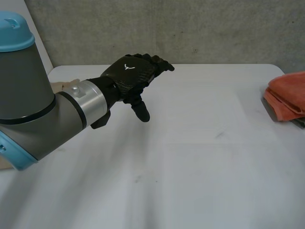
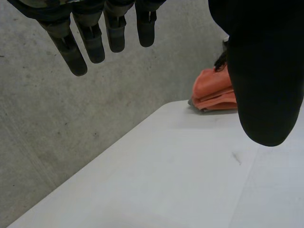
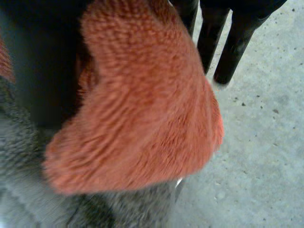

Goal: Fold the laundry.

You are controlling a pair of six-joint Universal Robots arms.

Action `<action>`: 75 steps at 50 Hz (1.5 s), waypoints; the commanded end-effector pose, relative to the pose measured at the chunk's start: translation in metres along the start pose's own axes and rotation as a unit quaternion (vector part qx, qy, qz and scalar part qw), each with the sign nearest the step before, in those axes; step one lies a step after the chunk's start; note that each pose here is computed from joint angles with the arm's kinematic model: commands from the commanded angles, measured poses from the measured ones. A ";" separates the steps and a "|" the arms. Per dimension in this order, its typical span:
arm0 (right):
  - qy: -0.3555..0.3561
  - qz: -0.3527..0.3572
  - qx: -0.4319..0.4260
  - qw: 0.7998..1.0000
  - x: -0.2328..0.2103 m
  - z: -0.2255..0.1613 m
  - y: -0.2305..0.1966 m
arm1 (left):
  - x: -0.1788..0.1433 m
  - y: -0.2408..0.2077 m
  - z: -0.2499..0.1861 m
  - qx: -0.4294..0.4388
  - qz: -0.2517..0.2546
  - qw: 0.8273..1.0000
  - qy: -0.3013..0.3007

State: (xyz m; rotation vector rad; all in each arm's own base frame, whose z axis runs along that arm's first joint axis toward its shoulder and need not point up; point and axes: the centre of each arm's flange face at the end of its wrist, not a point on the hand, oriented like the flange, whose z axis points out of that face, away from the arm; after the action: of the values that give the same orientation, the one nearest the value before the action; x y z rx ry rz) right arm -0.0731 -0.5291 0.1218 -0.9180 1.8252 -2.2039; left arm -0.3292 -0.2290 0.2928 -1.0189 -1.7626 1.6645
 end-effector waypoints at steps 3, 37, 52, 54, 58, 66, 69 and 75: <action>0.024 -0.015 -0.037 0.999 0.000 -0.009 -0.065 | 0.001 -0.004 -0.001 0.005 0.002 1.000 0.000; 0.130 -0.001 -0.086 0.988 -0.168 0.042 -0.287 | -0.031 -0.027 -0.022 0.027 0.012 0.994 -0.107; -0.079 0.061 -0.118 0.988 -0.367 -0.024 -0.257 | -0.180 0.033 -0.037 -0.031 0.056 0.950 -0.306; -0.093 0.058 -0.127 0.986 -0.377 -0.031 -0.252 | -0.198 0.053 -0.037 -0.066 0.072 0.943 -0.318; -0.112 0.045 -0.154 0.981 -0.389 -0.046 -0.237 | -0.234 0.096 -0.045 -0.153 0.137 0.920 -0.333; -0.120 0.020 -0.181 0.976 -0.395 -0.063 -0.215 | -0.285 0.173 -0.061 -0.273 0.209 0.875 -0.340; -0.123 0.022 -0.186 0.975 -0.396 -0.066 -0.211 | -0.304 0.191 -0.057 -0.267 0.220 0.863 -0.368; -0.125 0.022 -0.193 0.973 -0.397 -0.069 -0.208 | -0.309 0.199 -0.048 -0.246 0.228 0.863 -0.378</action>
State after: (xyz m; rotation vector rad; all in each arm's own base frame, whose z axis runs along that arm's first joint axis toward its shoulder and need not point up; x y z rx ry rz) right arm 0.2675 -0.2328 0.1678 -1.1458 2.1481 -1.6554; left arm -0.0725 -0.4407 0.1513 -1.1886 -2.7722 2.0626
